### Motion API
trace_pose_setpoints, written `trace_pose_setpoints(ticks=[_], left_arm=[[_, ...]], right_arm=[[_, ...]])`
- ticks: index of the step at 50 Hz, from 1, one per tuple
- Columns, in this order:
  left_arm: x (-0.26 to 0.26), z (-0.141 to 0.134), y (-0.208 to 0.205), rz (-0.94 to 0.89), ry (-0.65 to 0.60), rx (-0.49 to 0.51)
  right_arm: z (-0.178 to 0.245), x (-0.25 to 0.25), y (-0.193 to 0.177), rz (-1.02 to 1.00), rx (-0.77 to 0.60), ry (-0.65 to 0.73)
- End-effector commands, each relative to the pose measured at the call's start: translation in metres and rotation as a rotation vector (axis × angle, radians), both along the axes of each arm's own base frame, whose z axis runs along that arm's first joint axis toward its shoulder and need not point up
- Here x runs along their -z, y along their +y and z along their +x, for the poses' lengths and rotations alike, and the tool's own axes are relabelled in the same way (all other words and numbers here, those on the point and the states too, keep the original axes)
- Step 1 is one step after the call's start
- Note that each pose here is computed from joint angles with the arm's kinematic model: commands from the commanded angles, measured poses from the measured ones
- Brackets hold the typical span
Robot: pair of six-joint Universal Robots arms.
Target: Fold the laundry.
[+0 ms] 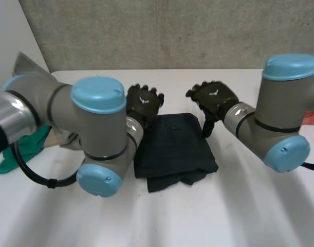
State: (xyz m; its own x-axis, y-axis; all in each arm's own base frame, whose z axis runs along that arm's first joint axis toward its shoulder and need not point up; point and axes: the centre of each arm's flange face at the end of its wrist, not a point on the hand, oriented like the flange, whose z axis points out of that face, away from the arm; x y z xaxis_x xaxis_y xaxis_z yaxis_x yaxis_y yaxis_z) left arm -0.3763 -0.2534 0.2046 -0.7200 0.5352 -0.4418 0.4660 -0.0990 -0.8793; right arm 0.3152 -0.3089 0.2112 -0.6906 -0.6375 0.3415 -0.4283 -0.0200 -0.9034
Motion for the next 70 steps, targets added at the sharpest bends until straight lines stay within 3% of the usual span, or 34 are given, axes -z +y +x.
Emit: trace_pose_setpoints(ticks=[1,5,9,15,24,37,48,52,57,60,70], left_arm=[[-0.064,0.024,0.015,-0.084,0.117,0.218],[-0.074,0.035,0.018,-0.054,0.157,0.362],[-0.079,0.045,0.018,0.034,0.214,0.435],[-0.081,0.049,0.015,0.094,0.265,0.44],[-0.079,0.047,0.019,0.102,0.262,0.445],[-0.078,0.047,0.02,0.102,0.261,0.446],[-0.079,0.049,0.017,0.1,0.266,0.437],[-0.081,0.049,0.015,0.091,0.268,0.435],[-0.084,0.051,0.011,0.075,0.27,0.41],[-0.085,0.052,0.008,0.067,0.271,0.392],[-0.096,0.052,0.002,0.029,0.284,0.374]], right_arm=[[-0.024,-0.005,0.055,0.004,-0.002,0.003],[-0.026,0.021,0.087,0.056,-0.04,0.029],[-0.02,0.048,0.11,0.016,-0.091,0.016],[-0.011,0.084,0.11,-0.077,-0.107,-0.019],[0.008,0.111,0.078,-0.2,-0.06,0.024],[0.03,0.098,0.042,-0.267,-0.03,-0.047],[0.051,0.085,0.02,-0.258,-0.081,-0.101],[0.05,0.068,-0.01,-0.328,-0.085,-0.141],[0.018,0.029,-0.074,-0.457,-0.037,-0.181],[0.006,0.009,-0.094,-0.512,-0.038,-0.209],[-0.086,-0.059,-0.176,-0.686,0.137,-0.307]])
